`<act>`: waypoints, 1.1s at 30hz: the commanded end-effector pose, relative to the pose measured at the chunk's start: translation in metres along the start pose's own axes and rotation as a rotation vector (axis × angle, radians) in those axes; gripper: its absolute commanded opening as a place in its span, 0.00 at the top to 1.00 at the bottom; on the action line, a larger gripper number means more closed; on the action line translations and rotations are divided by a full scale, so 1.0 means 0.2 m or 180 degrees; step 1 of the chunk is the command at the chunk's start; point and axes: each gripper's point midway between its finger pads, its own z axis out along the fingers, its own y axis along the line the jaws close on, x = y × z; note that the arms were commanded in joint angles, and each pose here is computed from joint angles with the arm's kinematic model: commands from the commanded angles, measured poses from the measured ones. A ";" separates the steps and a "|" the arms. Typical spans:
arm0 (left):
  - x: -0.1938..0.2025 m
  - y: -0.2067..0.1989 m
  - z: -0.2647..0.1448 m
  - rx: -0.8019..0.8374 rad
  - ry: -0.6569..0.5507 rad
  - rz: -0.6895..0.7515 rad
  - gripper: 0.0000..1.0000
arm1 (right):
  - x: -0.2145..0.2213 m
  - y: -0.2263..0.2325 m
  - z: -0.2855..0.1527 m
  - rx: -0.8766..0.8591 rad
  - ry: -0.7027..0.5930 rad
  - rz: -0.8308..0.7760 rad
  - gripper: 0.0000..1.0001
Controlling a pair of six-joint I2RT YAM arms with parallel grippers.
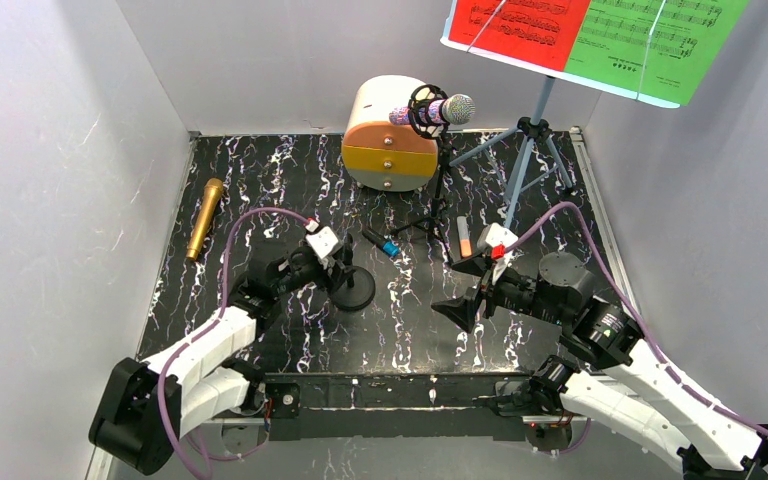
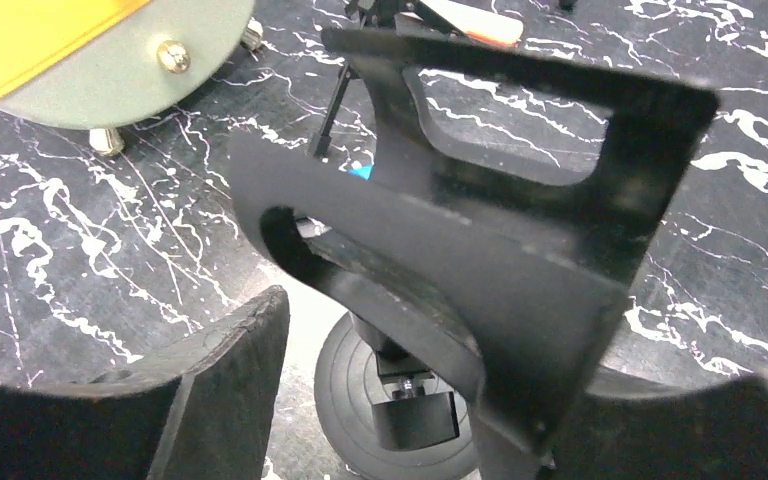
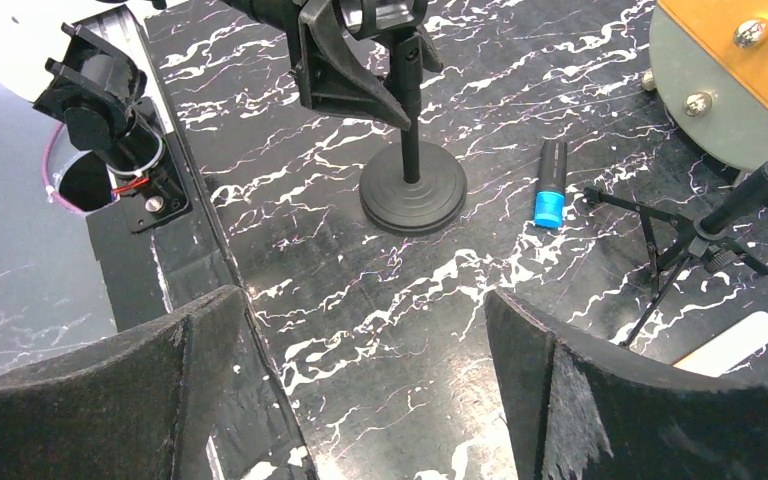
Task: Pack up the instrument practice props
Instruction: Move the microphone stand to the center of the board.
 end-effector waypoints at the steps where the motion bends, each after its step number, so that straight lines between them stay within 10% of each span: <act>1: -0.10 0.04 -0.01 -0.0159 -0.0176 0.0178 0.48 | -0.05 0.00 0.00 0.0019 -0.0135 -0.0089 0.01; 11: -0.13 0.01 0.00 -0.0058 -0.0216 0.0129 1.00 | -0.04 -0.01 0.00 0.0048 -0.0119 -0.0078 0.01; 33: -0.40 1.04 -0.23 -0.2368 -0.0506 -0.0148 1.00 | 0.00 -0.04 0.02 0.0130 -0.0026 -0.0055 0.01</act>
